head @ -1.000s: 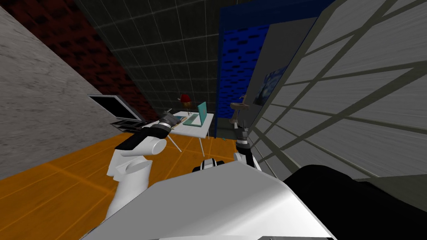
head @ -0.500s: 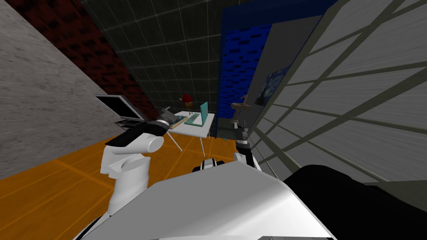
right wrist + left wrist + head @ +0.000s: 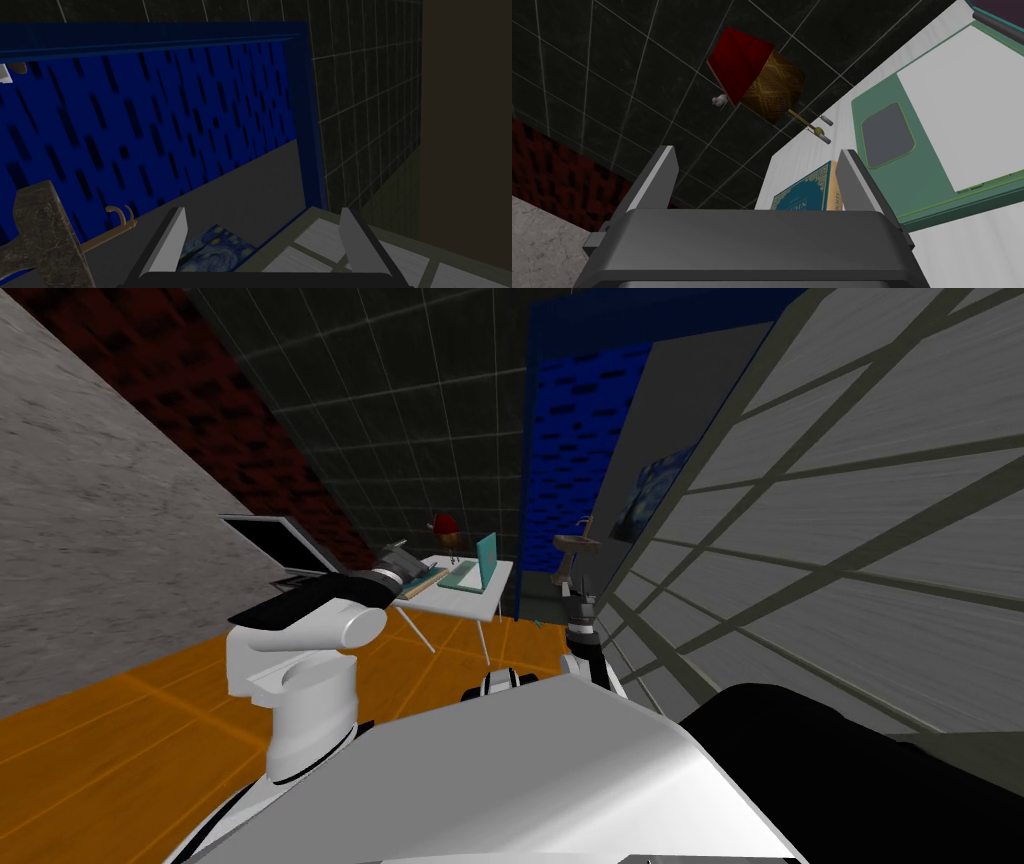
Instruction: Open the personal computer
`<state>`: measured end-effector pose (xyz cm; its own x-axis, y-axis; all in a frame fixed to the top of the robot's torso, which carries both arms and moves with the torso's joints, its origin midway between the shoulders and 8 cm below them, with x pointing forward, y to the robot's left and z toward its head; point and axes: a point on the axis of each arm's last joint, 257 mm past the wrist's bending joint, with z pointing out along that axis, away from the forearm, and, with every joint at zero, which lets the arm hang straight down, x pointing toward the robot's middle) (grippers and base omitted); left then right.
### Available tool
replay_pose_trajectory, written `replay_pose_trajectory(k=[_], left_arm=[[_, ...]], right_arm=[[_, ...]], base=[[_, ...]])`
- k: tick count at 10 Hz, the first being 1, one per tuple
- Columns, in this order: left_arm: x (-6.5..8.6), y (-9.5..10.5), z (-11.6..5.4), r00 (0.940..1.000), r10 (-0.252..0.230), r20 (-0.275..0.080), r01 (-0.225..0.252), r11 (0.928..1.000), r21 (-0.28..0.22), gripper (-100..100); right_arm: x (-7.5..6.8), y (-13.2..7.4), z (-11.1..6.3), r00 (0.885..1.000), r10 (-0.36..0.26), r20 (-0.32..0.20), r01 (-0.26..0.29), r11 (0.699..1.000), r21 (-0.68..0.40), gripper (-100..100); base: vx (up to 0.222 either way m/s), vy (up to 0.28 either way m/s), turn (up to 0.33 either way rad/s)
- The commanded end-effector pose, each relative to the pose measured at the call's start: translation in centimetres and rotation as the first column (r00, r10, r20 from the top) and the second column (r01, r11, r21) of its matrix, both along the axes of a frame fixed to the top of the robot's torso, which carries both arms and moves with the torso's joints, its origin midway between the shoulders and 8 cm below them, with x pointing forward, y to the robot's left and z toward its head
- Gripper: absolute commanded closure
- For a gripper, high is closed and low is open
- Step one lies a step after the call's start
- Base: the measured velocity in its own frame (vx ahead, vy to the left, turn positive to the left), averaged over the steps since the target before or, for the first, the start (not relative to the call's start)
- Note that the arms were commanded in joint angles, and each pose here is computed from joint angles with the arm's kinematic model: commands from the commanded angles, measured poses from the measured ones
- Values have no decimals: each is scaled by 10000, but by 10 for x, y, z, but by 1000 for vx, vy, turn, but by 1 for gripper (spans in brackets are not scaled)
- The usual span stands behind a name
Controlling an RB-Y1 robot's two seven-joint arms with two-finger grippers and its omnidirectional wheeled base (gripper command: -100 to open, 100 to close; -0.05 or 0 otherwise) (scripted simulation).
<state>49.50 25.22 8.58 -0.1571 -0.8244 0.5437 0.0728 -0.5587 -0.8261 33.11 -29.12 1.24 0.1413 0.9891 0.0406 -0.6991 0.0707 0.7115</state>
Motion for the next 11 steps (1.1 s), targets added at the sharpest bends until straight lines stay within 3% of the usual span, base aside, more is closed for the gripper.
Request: replay_pose_trajectory(k=[1, 11], left_arm=[[1, -2, 7, 9994, -172, -285, 162, 9993, -324, -100], [-5, -19, 30, 9899, -933, -1064, 810, 9901, -1150, -100]], right_arm=[[0, 0, 0, 10000, 0, 0, 0, 10000, 0, 0], [0, 0, 0, 10000, 0, 0, 0, 10000, 0, 0]], base=[[43, -70, -28], [40, -70, -28]])
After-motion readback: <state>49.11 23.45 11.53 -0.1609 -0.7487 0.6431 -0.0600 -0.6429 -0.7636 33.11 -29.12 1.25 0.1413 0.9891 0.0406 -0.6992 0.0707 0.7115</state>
